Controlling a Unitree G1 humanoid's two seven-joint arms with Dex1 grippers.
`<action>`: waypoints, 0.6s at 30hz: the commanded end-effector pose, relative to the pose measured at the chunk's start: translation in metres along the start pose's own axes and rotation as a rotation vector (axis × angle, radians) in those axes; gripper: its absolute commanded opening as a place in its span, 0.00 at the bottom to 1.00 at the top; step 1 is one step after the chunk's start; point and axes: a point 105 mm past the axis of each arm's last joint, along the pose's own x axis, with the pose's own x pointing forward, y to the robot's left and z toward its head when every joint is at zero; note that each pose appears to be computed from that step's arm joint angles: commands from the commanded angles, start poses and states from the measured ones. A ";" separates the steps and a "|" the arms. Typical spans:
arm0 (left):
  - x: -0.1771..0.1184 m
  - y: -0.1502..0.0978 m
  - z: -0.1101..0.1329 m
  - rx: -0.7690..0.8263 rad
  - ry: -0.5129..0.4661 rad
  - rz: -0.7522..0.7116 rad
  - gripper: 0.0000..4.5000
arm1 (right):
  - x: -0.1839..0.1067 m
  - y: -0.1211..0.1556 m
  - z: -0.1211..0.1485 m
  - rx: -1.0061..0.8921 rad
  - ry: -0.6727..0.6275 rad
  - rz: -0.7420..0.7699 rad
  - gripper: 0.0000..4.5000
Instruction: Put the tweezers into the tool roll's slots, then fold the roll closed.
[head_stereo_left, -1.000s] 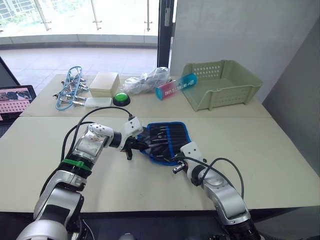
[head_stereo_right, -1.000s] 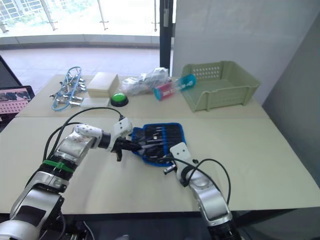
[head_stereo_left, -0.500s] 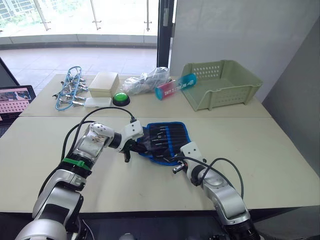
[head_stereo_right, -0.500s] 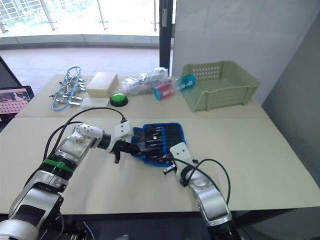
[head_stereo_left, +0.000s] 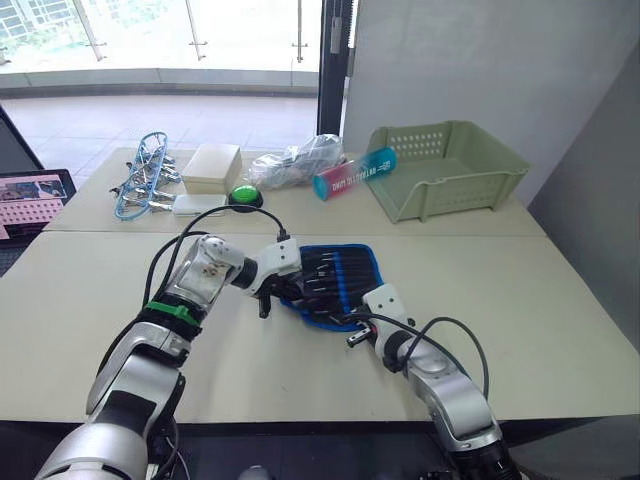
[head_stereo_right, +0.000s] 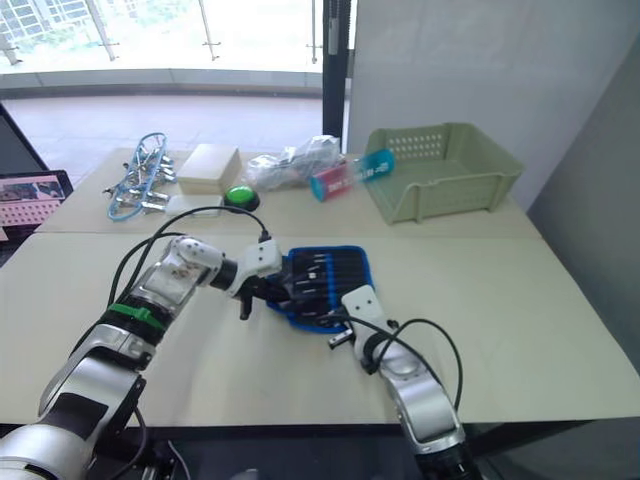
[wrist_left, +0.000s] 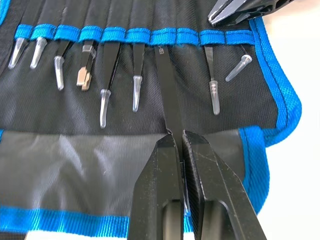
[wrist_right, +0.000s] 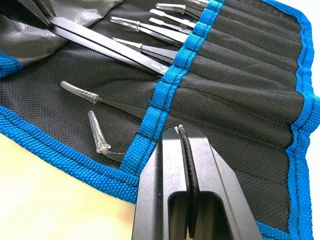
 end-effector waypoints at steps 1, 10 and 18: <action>0.005 0.002 0.014 0.064 -0.007 -0.017 0.01 | -0.003 -0.002 -0.062 0.047 0.242 -0.031 0.00; 0.043 -0.008 0.034 0.101 -0.048 -0.084 0.01 | -0.008 -0.001 -0.068 0.065 0.264 -0.042 0.00; 0.075 -0.007 0.053 0.156 -0.057 -0.044 0.01 | -0.011 0.003 -0.068 0.068 0.268 -0.037 0.00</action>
